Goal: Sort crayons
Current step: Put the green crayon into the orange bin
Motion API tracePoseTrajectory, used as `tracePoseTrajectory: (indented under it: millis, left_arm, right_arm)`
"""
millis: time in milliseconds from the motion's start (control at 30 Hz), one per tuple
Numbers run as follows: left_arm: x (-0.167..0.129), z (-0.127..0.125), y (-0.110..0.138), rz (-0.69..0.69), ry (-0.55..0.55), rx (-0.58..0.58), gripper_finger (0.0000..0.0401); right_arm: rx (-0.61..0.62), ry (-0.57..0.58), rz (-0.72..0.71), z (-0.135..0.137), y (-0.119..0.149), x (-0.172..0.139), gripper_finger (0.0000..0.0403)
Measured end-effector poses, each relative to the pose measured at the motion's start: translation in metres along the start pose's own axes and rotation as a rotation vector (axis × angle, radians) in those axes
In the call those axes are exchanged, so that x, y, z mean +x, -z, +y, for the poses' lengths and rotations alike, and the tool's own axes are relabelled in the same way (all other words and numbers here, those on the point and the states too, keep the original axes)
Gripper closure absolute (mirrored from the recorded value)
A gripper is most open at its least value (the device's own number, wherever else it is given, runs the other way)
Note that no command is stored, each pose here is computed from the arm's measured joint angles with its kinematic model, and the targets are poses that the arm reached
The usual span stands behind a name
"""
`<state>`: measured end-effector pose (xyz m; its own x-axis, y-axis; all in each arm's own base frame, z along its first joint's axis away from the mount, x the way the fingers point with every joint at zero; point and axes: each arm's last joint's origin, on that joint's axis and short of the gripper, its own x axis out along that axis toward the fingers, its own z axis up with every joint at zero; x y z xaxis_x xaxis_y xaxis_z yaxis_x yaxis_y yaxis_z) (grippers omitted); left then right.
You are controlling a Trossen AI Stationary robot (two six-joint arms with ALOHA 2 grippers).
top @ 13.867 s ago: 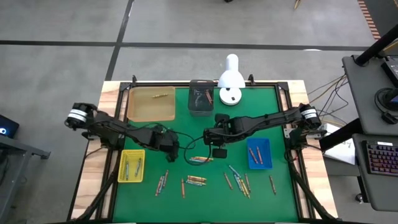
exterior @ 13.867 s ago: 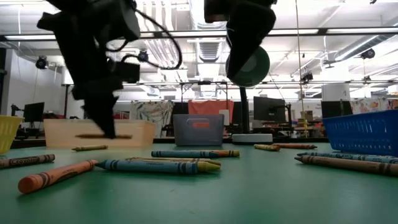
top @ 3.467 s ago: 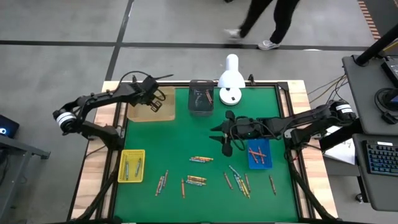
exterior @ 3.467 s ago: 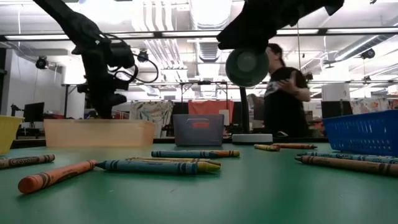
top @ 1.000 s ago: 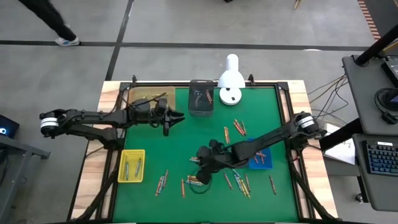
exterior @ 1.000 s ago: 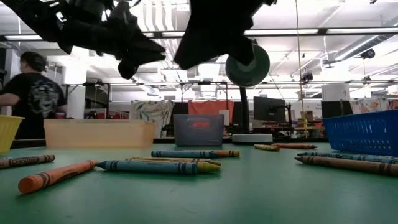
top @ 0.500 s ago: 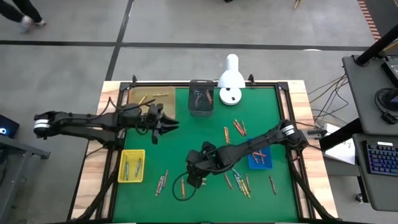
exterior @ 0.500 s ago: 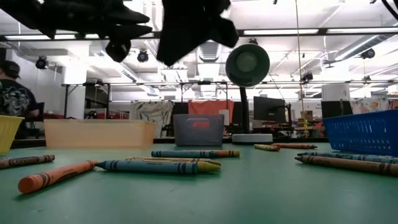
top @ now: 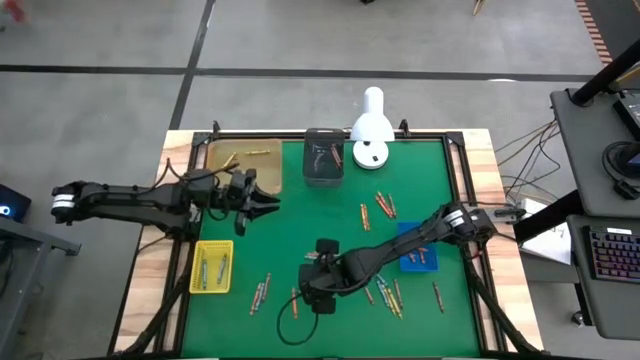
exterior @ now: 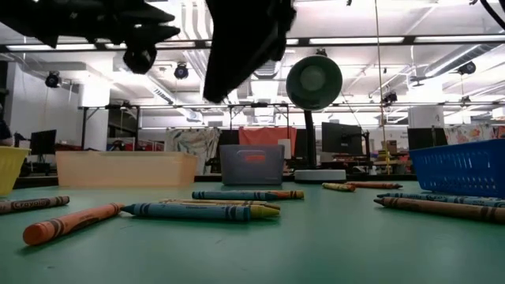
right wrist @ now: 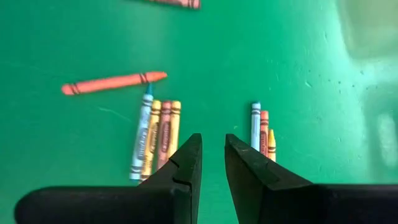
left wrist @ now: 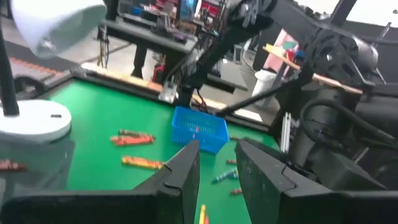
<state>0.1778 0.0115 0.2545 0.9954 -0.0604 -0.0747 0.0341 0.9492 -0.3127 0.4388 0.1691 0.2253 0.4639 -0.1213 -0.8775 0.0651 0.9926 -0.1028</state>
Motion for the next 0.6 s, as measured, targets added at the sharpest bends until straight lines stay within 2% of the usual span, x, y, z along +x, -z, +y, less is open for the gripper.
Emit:
tracePoseTrajectory:
  millis: [133,333,600]
  left_arm:
    - [0.001,0.001,0.019,0.018,-0.004,-0.024,0.0313]
    - [0.001,0.005,0.032,-0.052,-0.031,-0.030,0.0313]
    - [0.006,0.007,0.036,-0.044,-0.059,-0.094,0.0313]
  right_arm:
    - [-0.056,0.047,0.049,0.000,0.006,0.009,0.0344]
    - [-0.147,0.170,0.244,-0.016,0.023,0.008,0.0344]
    - [-0.306,0.160,0.307,-0.028,0.026,0.014,0.0344]
